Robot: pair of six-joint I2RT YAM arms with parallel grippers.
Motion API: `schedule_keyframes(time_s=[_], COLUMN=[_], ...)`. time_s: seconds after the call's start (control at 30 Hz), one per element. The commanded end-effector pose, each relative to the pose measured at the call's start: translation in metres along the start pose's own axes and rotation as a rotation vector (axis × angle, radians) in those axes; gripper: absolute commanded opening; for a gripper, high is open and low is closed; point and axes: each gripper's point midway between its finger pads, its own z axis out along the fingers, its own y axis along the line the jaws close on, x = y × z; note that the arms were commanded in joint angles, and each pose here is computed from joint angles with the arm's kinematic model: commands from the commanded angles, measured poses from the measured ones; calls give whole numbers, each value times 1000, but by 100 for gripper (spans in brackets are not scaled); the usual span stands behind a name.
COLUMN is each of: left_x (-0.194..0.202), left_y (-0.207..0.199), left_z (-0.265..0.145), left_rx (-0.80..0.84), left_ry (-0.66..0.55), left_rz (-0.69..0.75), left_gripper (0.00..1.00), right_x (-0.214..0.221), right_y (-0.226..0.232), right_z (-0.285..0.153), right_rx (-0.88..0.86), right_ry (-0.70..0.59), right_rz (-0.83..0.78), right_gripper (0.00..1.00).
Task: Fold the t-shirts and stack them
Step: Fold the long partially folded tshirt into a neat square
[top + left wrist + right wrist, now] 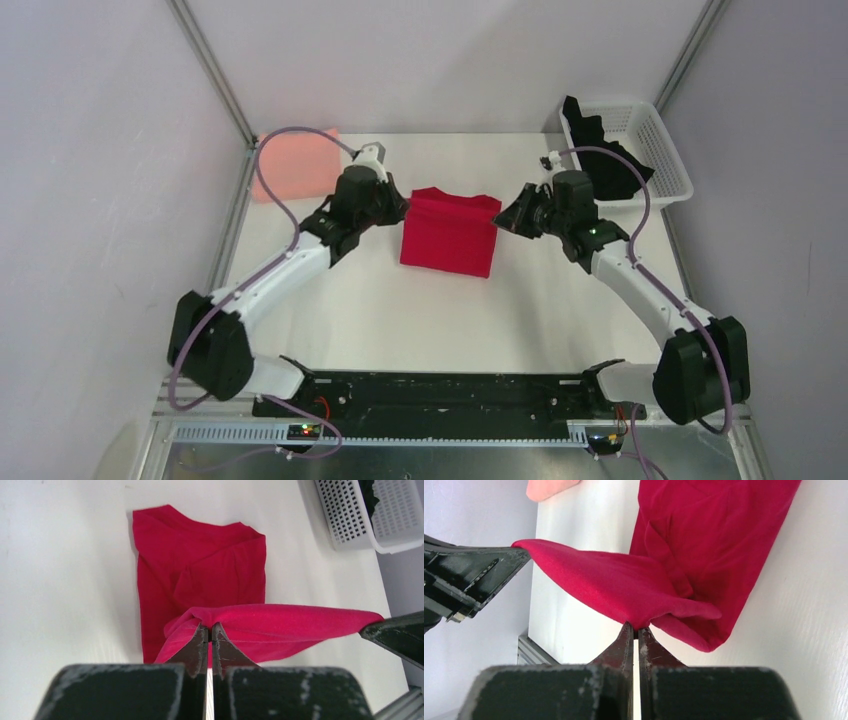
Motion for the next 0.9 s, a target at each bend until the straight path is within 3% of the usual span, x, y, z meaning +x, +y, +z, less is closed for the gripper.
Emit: schedule_keyframes(time_s=[0.0,0.23,0.47,0.8,0.87], left_x=[-22,-36,-21,-9,-9], left_y=[7,29,42,68,68], left_z=[32,80,135,178,181], left_rx=[-4,-60,-48,-72,-52], left_ry=[-5,16,100,163,173], left_rz=[47,40,80,22,10], left_gripper=[0,0,0,0,10], right_x=[-29,-42,-45,-56,-60], right_y=[-7,-52,-88,-126,-128], right_z=[10,46,89,126,131], right_rx=[-14,24,56,106,95], right_ry=[-42,-12,27,38,39], right_rz=[-10,58,125,153,170], right_gripper=[0,0,0,0,3])
